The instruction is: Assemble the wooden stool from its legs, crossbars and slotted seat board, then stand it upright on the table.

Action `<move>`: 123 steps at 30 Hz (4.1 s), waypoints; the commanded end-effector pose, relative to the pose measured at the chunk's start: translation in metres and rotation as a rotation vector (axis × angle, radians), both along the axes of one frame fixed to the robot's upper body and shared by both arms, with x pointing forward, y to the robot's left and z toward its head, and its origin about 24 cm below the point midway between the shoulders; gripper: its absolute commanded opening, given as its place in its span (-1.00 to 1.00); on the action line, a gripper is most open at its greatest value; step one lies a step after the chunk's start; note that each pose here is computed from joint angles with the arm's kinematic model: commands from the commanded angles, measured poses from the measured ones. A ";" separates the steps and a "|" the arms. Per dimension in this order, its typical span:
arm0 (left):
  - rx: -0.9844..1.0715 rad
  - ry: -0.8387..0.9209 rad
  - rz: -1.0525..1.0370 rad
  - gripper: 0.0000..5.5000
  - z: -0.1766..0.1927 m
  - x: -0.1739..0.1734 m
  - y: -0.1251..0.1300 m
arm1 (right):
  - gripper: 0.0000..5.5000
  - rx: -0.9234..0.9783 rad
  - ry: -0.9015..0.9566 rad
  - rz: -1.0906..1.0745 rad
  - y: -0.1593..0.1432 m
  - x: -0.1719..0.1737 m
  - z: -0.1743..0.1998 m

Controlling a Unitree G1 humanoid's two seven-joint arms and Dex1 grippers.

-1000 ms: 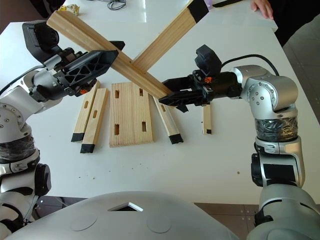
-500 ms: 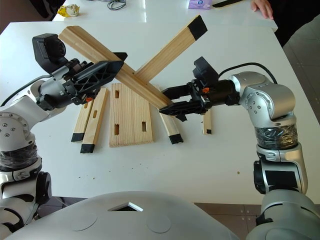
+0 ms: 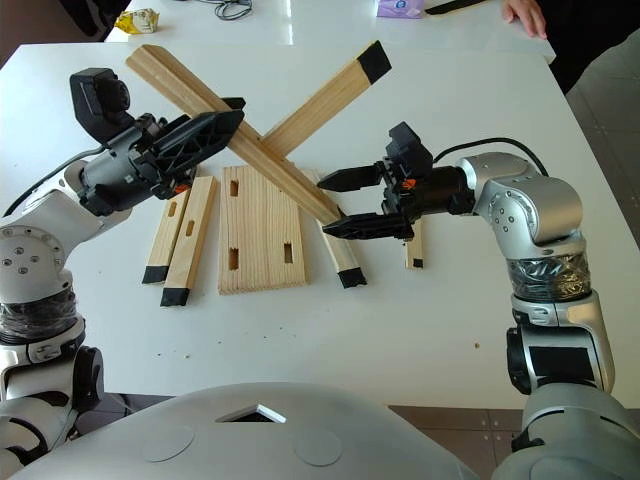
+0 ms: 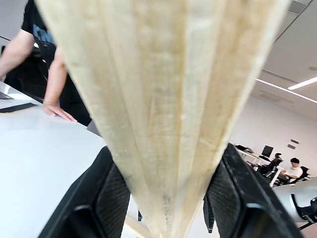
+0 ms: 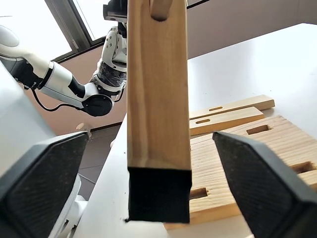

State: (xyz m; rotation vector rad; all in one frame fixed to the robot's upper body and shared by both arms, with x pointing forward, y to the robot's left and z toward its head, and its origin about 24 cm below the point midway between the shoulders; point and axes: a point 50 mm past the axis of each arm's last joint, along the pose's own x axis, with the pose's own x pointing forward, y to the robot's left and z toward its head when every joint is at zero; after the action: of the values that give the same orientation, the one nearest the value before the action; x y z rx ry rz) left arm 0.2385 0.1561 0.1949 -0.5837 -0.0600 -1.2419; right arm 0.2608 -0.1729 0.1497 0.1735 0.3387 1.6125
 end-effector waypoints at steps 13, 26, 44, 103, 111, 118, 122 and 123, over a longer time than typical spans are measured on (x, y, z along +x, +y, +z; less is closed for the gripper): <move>0.542 -0.254 0.002 -0.25 -0.001 -0.017 0.062 | 0.94 0.064 -0.141 -0.516 -0.028 0.023 -0.007; 0.622 -0.346 -0.092 -0.25 0.002 -0.014 0.068 | 0.94 0.091 -0.216 -0.901 -0.064 0.043 0.003; 0.652 -0.303 -0.150 -0.25 -0.015 -0.025 0.070 | 0.94 0.083 -0.204 -0.905 -0.068 0.044 0.003; 0.594 -0.380 -0.052 -0.25 -0.019 -0.028 0.053 | 0.94 0.030 -0.122 -0.770 -0.046 0.050 -0.010; 0.612 -0.364 -0.024 -0.25 -0.027 -0.022 0.058 | 0.94 0.012 -0.113 -0.719 -0.040 0.050 -0.013; 0.621 -0.327 -0.046 -0.25 -0.038 -0.031 0.058 | 0.94 0.011 -0.112 -0.721 -0.042 0.050 -0.013; 0.656 -0.315 -0.066 -0.25 -0.043 -0.040 0.059 | 0.94 0.014 -0.111 -0.720 -0.041 0.049 -0.013; 0.661 -0.309 -0.061 -0.25 -0.044 -0.041 0.060 | 0.94 0.016 -0.111 -0.719 -0.041 0.049 -0.013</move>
State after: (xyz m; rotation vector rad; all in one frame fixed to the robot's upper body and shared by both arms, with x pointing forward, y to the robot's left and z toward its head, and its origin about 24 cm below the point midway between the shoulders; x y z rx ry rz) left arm 0.2029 0.2136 0.1585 0.1643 0.0352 -1.3053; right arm 0.3084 -0.2128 0.1326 0.1999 0.1502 0.9100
